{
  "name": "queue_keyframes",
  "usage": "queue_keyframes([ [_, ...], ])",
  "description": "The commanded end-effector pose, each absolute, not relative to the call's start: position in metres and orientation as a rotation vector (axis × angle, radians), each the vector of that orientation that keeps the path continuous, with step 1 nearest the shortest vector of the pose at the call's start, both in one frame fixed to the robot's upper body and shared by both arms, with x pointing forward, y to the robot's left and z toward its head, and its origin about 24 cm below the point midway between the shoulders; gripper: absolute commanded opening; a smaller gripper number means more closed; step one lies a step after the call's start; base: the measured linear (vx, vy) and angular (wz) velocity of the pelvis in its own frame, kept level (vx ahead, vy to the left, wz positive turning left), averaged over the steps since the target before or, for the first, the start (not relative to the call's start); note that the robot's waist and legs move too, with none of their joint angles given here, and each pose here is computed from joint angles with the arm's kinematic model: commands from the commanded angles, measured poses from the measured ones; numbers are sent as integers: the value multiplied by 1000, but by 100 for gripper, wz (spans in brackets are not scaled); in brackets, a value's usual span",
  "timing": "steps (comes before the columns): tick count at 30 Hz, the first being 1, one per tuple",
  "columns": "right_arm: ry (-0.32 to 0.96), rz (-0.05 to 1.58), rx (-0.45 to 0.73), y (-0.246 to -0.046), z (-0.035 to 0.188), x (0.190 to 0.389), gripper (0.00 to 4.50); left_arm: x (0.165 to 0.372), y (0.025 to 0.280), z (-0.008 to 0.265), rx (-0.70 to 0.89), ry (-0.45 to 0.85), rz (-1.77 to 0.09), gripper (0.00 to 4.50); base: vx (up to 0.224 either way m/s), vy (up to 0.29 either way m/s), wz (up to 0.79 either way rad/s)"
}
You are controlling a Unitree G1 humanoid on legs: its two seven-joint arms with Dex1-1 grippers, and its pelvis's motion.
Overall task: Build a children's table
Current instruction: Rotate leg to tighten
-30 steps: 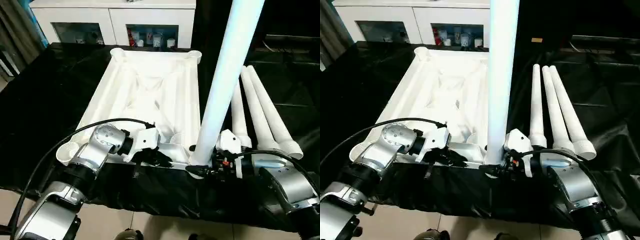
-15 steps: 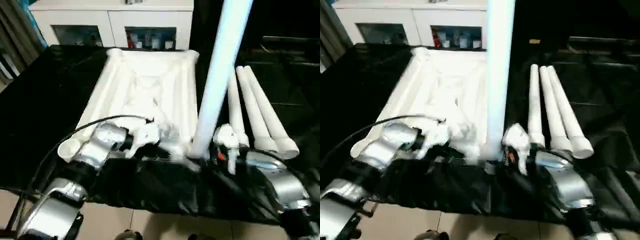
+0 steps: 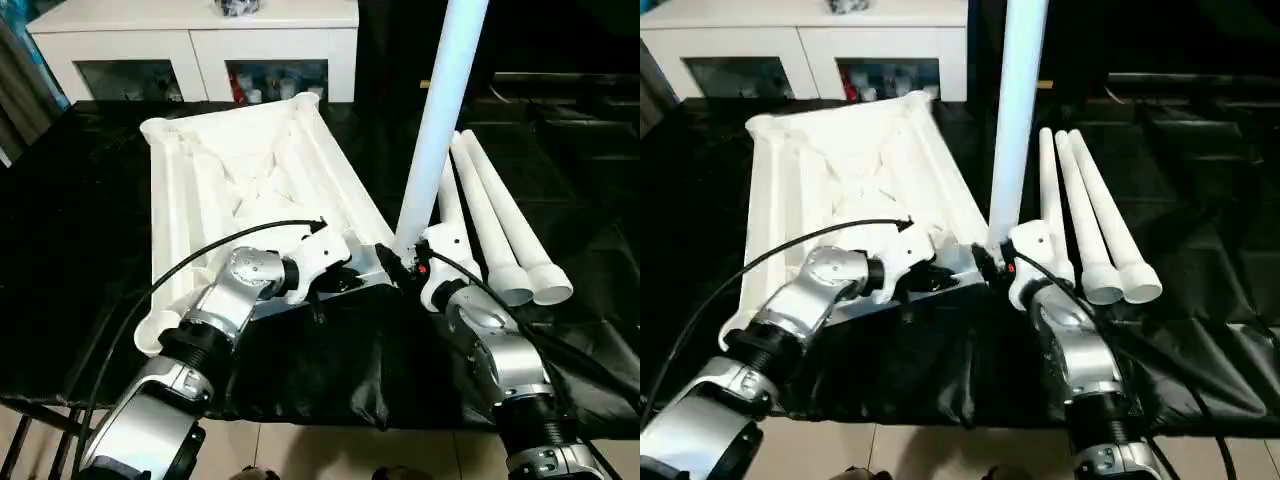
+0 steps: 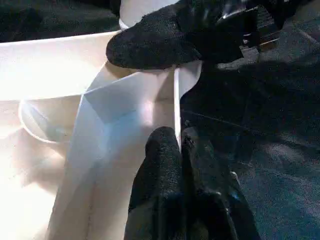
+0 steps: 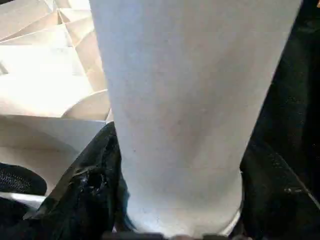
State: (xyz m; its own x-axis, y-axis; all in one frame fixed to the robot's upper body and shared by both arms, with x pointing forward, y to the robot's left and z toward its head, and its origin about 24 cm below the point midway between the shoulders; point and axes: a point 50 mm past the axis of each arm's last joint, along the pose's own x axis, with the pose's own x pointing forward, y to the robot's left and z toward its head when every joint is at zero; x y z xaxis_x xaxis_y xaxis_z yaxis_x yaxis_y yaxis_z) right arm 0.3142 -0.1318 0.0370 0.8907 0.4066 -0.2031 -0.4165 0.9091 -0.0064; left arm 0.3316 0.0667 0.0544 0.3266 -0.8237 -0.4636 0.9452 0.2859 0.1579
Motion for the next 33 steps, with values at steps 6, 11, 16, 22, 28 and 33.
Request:
queue_keyframes([
  [6,240,617,-58,-102,25,304,389,318,47,50,422,311,-1353,0,0,0,0],
  [11,214,793,-101,-113,31,294,399,313,59,52,433,288,-1457,0,0,0,0],
  [16,235,990,-141,-125,36,278,399,313,75,53,472,302,-1506,0,0,0,0],
  [22,286,1164,-179,-140,40,262,399,312,90,55,502,323,-1561,0,0,0,0],
  [28,340,1242,-240,-153,42,257,399,308,99,56,500,336,-1621,0,0,0,0],
  [33,359,1272,-259,-160,48,258,373,304,104,56,513,348,-1672,0,0,0,0],
])
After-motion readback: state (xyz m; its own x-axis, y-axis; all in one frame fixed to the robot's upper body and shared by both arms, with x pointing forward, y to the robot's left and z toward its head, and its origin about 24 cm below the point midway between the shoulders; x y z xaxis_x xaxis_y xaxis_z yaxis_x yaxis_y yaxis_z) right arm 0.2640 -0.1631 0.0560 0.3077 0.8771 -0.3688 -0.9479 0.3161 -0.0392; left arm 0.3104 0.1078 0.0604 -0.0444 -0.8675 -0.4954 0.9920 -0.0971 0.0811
